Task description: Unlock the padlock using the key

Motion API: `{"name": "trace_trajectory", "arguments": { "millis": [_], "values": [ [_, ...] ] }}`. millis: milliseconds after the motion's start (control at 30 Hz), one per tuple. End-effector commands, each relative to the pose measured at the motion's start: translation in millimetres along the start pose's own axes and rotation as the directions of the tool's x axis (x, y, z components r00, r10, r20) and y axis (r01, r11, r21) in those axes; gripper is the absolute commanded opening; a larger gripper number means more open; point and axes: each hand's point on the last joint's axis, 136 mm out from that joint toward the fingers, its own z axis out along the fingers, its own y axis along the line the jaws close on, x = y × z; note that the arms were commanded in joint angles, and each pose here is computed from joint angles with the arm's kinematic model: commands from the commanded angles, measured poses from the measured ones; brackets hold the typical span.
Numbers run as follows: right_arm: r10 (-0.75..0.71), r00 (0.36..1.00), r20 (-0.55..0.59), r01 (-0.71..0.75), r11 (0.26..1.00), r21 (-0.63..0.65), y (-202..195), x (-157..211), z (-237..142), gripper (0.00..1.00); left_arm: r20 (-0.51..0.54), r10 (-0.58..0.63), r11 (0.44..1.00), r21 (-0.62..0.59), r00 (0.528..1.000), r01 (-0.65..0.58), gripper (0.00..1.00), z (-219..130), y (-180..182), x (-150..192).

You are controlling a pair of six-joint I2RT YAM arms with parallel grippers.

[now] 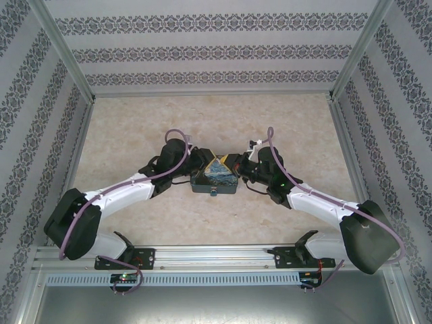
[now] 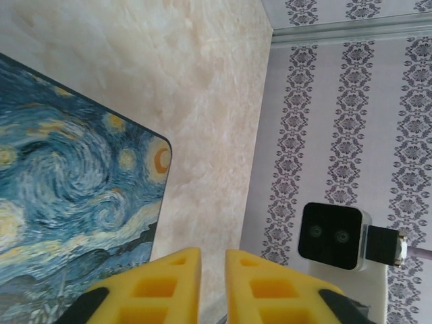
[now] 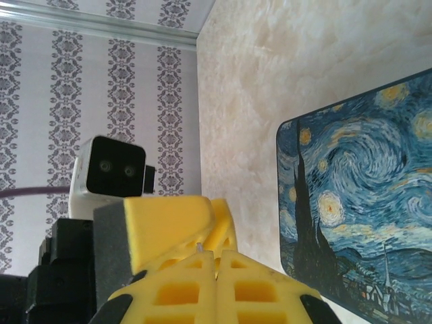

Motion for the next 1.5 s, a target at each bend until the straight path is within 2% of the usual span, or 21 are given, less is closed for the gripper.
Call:
{"name": "trace_trajectory", "arguments": {
  "millis": [0,300,600,867,967,1133,1333,1467],
  "values": [
    [-0.007,1.0,0.028,0.007,1.0,-0.019,3.3,-4.0,-0.9,0.0,0.062,-0.008,0.999,0.037,0.998,0.006,0.14,-8.6,-7.5,-10.5],
    [0.0,0.999,0.034,0.001,1.0,-0.021,2.7,-4.9,-1.8,0.0,0.061,-0.018,0.997,0.07,0.998,0.014,0.13,-8.9,-13.8,-10.8],
    [0.001,1.0,0.03,-0.001,1.0,-0.018,1.7,-4.2,-0.4,0.0,0.049,-0.026,0.993,0.114,0.998,0.02,0.21,-7.0,-23.4,-6.2],
    [-0.009,1.0,0.022,0.009,1.0,-0.004,-1.2,-2.1,-3.3,0.0,0.037,-0.018,0.993,0.119,0.999,0.014,0.21,-3.5,-27.2,-2.5],
    [-0.012,0.999,0.041,0.01,0.999,0.05,-16.1,-0.9,-15.7,0.0,0.051,-0.009,0.995,0.101,0.999,0.004,0.23,-6.0,-22.1,-3.8],
    [0.016,0.998,0.064,-0.028,0.981,0.19,-64.8,14.7,-52.5,0.0,0.067,0.023,0.998,0.049,0.997,-0.026,0.26,-12.7,-12.8,-8.0],
    [0.02,0.999,-0.037,-0.005,0.931,0.366,-124.2,61.8,-84.5,0.0,0.076,0.049,0.999,-0.007,0.996,-0.049,0.27,-21.0,-4.8,-15.1],
    [-0.007,0.997,-0.073,0.042,0.875,0.482,-153.0,75.7,-99.4,0.0,0.075,0.05,0.999,-0.011,0.996,-0.049,0.28,-21.6,-2.7,-15.7]
  ]
}}
